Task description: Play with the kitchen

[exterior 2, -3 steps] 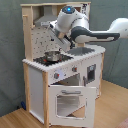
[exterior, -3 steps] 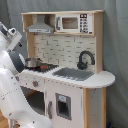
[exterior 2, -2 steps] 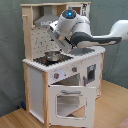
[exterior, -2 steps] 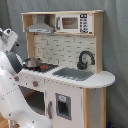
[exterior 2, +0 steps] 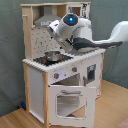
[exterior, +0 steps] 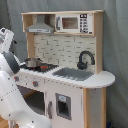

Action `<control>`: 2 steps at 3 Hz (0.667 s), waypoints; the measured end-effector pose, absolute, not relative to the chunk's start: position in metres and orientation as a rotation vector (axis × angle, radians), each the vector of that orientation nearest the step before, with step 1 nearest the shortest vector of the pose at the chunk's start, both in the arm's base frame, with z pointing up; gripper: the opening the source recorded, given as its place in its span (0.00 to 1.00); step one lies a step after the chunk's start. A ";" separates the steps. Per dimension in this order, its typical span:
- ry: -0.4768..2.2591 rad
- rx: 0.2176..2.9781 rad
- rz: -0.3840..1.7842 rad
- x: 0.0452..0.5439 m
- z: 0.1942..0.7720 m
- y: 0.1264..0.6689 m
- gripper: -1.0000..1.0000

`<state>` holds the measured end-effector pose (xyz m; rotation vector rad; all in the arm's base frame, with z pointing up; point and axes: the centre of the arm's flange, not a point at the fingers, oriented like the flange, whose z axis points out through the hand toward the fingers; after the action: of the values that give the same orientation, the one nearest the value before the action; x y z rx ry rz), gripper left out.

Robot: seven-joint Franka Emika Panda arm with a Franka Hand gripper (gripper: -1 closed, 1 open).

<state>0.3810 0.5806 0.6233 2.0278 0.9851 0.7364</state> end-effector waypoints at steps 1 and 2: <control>0.996 1.901 0.755 0.371 0.626 0.588 1.00; 1.014 1.753 0.760 0.360 0.621 0.601 1.00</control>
<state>0.3602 0.6010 0.6206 1.7530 1.0139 0.7604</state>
